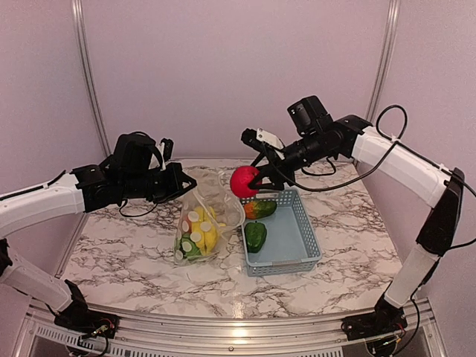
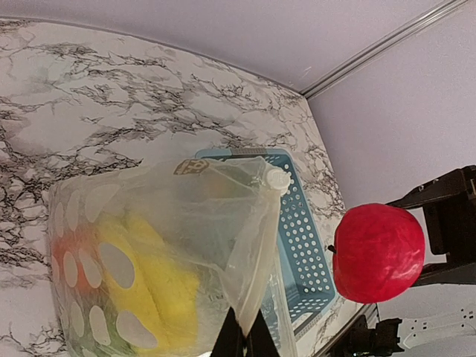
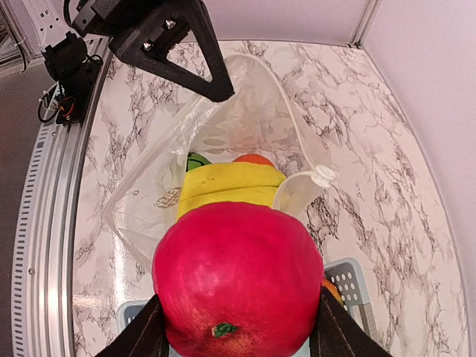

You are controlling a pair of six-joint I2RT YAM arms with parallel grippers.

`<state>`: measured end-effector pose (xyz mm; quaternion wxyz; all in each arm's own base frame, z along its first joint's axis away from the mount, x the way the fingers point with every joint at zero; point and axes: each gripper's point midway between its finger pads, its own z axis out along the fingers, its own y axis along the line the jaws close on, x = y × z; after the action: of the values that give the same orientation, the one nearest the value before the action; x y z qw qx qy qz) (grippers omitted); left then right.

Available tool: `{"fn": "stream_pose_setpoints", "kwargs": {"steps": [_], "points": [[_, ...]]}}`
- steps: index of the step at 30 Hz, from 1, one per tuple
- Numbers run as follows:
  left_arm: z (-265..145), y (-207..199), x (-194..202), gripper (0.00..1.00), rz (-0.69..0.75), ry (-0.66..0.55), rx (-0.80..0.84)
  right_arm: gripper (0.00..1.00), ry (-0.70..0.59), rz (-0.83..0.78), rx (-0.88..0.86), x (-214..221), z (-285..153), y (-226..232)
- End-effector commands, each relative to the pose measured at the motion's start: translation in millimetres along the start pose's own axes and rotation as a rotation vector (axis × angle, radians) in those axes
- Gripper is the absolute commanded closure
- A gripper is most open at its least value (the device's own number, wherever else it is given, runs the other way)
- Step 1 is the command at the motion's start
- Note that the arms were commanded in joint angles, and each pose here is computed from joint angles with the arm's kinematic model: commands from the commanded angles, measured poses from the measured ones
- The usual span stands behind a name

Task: Place the food in the zip-top bag and seal the zipper
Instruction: Pick up the fake fruit from the bin, then place the fake fruit in the zipper food storage bag.

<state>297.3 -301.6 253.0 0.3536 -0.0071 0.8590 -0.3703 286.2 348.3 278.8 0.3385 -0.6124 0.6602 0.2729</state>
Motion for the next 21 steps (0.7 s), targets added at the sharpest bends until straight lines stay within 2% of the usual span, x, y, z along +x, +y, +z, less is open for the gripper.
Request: {"fn": "stream_pose_setpoints", "kwargs": {"steps": [1, 7, 10, 17, 21], "points": [[-3, -6, -4, 1.0, -0.007, -0.008, 0.012, 0.57, -0.158, -0.012, -0.064, -45, 8, 7], [-5, -8, -6, 1.0, -0.008, -0.019, 0.018, 0.56, -0.192, -0.057, -0.075, -63, 32, 22], [-6, -8, -6, 1.0, -0.006, -0.02, 0.018, 0.56, -0.168, -0.041, -0.041, -58, 51, 19], [-9, -9, -5, 1.0, -0.002, -0.015, 0.026, 0.55, -0.11, 0.07, 0.075, -38, 84, -11], [-10, -10, -3, 1.0, -0.005, -0.012, 0.037, 0.48, -0.084, 0.136, 0.111, -32, 102, -25]]}}
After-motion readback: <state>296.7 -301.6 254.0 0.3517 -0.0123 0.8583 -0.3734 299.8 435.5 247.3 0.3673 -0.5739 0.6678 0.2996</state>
